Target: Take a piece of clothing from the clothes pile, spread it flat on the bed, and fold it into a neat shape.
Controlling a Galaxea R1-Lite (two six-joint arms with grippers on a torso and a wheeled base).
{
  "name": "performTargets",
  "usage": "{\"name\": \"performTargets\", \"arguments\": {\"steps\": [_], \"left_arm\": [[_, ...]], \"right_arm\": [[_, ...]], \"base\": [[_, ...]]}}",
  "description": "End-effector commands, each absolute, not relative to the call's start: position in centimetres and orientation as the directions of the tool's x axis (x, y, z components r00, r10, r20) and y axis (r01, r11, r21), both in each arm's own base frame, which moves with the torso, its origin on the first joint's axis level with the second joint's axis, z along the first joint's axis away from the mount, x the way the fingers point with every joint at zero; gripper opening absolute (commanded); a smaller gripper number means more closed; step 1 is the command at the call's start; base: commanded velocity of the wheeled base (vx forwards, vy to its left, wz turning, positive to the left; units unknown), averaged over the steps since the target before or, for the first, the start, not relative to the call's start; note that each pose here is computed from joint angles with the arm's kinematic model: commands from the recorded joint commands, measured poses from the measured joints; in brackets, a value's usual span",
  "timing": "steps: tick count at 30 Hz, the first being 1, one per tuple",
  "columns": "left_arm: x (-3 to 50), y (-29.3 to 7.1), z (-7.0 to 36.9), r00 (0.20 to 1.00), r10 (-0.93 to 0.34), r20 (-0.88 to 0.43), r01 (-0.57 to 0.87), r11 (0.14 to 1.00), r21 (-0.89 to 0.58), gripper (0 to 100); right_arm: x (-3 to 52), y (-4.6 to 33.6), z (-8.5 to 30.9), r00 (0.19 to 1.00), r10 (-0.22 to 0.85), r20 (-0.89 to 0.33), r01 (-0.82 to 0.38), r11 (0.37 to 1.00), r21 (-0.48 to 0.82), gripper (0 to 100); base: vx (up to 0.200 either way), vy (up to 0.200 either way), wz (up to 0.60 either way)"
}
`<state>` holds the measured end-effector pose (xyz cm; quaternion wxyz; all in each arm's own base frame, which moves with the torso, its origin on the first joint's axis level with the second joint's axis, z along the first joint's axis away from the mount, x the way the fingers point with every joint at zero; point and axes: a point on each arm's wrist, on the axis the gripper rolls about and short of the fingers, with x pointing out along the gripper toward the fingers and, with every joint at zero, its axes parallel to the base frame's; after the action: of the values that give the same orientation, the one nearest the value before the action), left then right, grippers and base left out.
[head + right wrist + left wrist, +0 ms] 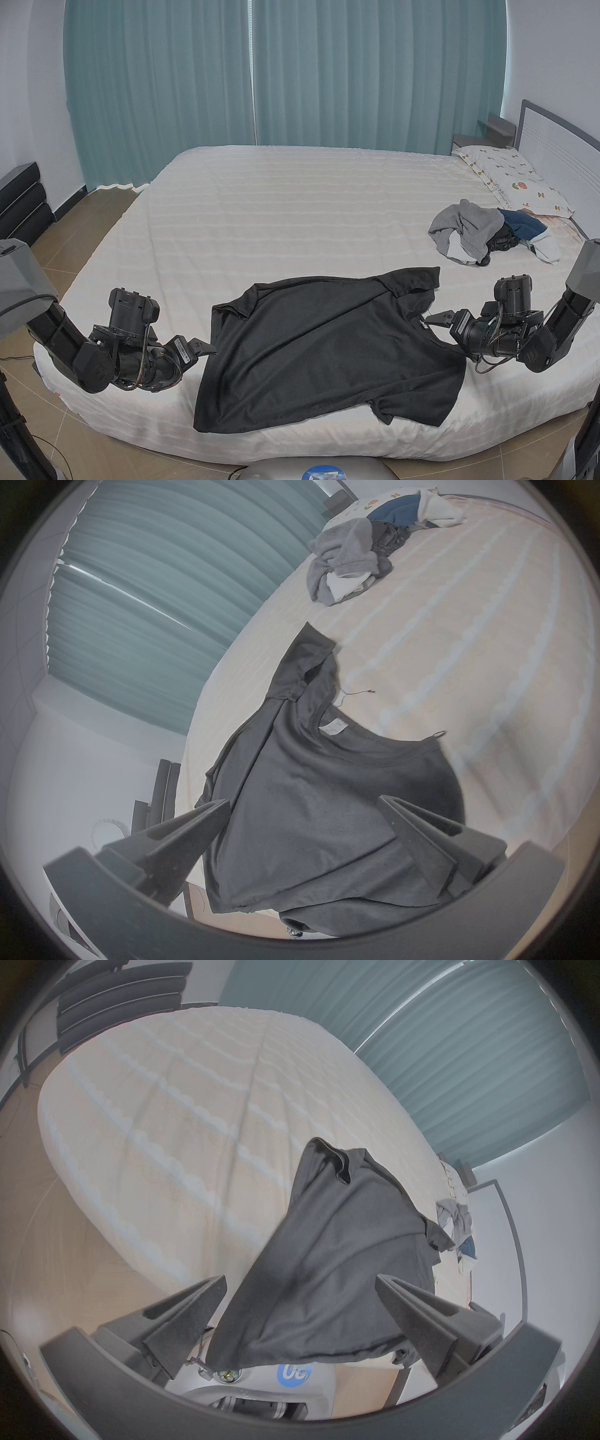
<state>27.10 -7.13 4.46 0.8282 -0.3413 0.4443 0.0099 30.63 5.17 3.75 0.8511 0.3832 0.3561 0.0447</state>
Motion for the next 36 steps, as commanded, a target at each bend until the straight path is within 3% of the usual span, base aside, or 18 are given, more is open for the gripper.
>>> {"name": "performTargets", "arguments": {"steps": [1,4,12,16,26,36], "left_arm": [[27.6,-7.3,3.8,0.606,-0.288,-0.742,-0.336,0.752,-0.567,100],[28.0,-7.4,3.9,0.625,-0.294,-0.723,-0.330,0.740,-0.586,100],[28.2,-7.9,3.6,0.622,-0.306,-0.721,-0.320,0.740,-0.591,100],[29.0,-8.2,4.1,0.646,-0.320,-0.693,-0.334,0.697,-0.634,100],[31.1,-9.0,5.6,0.716,-0.342,-0.608,-0.284,0.653,-0.702,100],[36.5,-12.7,3.6,0.732,-0.380,-0.565,-0.211,0.662,-0.719,100]], "right_arm": [[30.6,5.5,3.4,0.733,0.355,-0.580,0.198,0.705,0.681,100],[30.7,5.6,3.3,0.731,0.357,-0.582,0.196,0.706,0.680,100],[30.7,6.4,2.9,0.723,0.375,-0.581,0.181,0.708,0.682,100],[30.9,6.9,2.1,0.721,0.385,-0.576,0.173,0.705,0.688,100],[31.1,8.7,1.3,0.752,0.437,-0.494,0.195,0.568,0.800,100],[31.2,8.6,-0.1,0.771,0.441,-0.460,0.177,0.545,0.820,100]], "base": [[0.000,0.000,0.00],[0.000,0.000,0.00],[0.200,0.000,0.00],[0.050,0.000,0.00],[0.000,0.000,0.00],[0.000,0.000,0.00]]}}
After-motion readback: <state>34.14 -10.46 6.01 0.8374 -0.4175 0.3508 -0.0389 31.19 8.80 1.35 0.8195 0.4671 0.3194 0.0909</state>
